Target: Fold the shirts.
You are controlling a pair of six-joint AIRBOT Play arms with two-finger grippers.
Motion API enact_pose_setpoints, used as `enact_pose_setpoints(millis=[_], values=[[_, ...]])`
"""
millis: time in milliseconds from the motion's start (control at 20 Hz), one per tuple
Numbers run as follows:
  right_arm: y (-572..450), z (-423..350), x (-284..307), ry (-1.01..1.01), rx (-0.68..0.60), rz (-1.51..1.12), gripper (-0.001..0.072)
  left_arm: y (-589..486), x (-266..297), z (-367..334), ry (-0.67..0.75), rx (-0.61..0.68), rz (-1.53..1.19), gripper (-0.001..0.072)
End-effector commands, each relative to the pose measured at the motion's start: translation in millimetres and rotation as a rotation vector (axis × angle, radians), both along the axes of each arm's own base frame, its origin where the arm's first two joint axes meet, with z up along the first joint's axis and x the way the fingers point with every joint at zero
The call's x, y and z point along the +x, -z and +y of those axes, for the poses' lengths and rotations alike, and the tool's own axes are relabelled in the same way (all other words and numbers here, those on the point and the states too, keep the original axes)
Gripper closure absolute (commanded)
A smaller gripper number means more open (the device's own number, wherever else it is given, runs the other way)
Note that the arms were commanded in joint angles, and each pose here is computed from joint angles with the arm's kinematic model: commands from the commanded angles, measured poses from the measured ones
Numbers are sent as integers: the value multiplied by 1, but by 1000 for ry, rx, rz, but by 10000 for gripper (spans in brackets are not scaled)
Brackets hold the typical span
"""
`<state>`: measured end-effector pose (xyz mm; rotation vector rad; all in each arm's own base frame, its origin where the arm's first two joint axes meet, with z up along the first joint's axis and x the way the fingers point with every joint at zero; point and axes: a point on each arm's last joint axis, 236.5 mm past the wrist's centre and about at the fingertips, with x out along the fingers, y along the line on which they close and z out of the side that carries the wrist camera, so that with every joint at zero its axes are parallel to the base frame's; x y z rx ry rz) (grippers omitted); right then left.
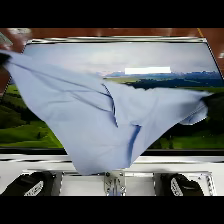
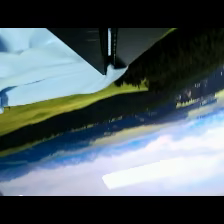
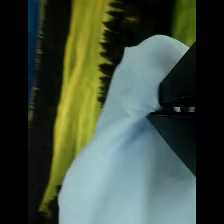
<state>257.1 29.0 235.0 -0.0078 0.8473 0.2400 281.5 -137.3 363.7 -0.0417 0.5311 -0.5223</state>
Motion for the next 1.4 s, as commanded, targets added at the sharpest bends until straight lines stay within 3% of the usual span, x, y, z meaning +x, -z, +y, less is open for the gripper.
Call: enact_pose_setpoints(millis=[0, 200, 350, 550, 600, 650, 700, 1000, 1150, 1350], values=[[118, 3, -8, 26, 75, 272, 649, 104, 22, 3, -46, 45, 242, 668], [196, -19, 40, 174, 91, 169, 649, 206, 68, -14, -132, -95, 369, 668], [229, -23, 68, 287, 186, 189, 649, 260, 93, -34, -176, -237, 464, 667], [276, -4, 71, 333, 318, 363, 639, 312, 109, -47, -197, -272, 592, 667], [281, -4, 69, 327, 309, 379, 514, 319, 109, -47, -200, -266, 608, 667], [280, -11, 70, 328, 289, 377, 175, 321, 109, -48, -201, -264, 613, 667], [273, -19, 72, 319, 263, 364, 36, 320, 109, -47, -200, -265, 612, 667], [177, -135, 85, 417, -48, 219, 38, 315, 94, -53, -103, -197, 630, 667], [224, -141, 31, 459, 45, 489, 37, 317, 89, -54, -94, -191, 647, 667], [295, -80, -1, 416, 367, 736, 36, 317, 89, -54, -94, -192, 647, 667]])
